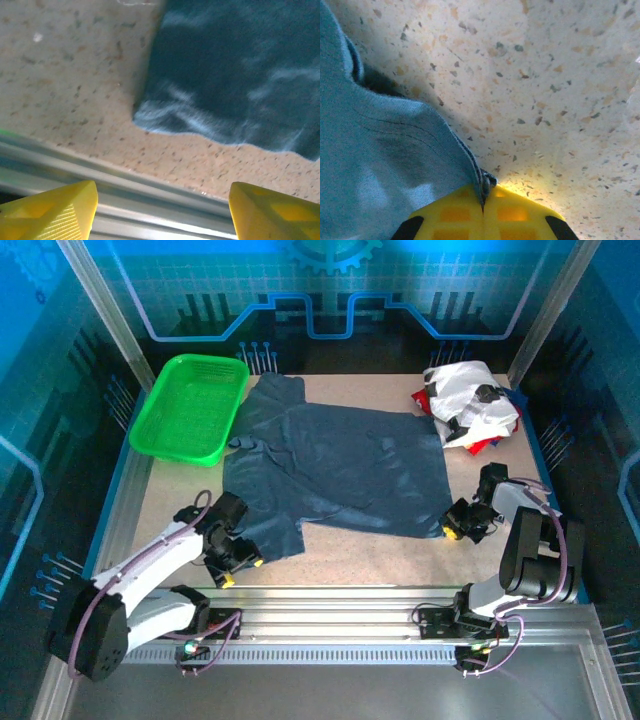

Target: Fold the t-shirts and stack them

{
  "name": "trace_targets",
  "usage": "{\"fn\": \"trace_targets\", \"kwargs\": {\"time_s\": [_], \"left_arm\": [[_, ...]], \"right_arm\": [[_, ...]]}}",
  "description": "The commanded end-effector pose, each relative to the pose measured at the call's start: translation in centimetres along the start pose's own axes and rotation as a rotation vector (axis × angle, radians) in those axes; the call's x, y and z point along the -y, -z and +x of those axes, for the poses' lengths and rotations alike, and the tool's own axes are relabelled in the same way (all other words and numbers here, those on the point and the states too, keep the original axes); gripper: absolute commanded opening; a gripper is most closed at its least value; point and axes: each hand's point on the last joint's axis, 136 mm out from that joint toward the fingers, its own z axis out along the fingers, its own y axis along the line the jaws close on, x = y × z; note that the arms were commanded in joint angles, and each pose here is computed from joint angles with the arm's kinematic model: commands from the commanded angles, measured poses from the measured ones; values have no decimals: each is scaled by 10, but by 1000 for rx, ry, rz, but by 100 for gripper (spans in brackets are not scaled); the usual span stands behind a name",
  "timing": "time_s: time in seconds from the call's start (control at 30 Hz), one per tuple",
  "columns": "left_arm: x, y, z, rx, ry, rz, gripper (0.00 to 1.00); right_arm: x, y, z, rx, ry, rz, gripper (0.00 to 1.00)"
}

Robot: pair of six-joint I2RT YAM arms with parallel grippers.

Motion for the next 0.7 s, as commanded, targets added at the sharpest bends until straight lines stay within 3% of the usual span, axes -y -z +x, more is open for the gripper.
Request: {"fn": "trace_targets", "kwargs": {"time_s": [0.0,0.27,0.4,0.5,0.57,0.67], "left_arm": [[3,-8,-12,48,4,-15,68],[3,-26,-23,60,11,-50,56],[7,-37,-28,53,15,-63,41],[1,-40,-30,58,14,-93,24],[-2,-34,-32,81,9,-100,11],[-3,-19,-33,118,0,-104,0]], "right_arm": [[-8,-2,-9,31,39,-28,2],[-7,-2,-6,25,57,-32,1],[-8,-1,-6,23,65,-34,1],[-9,5,-6,31,82,-31,0],[-10,11,-6,43,100,-29,0],[-10,22,-5,61,125,-22,1]]}}
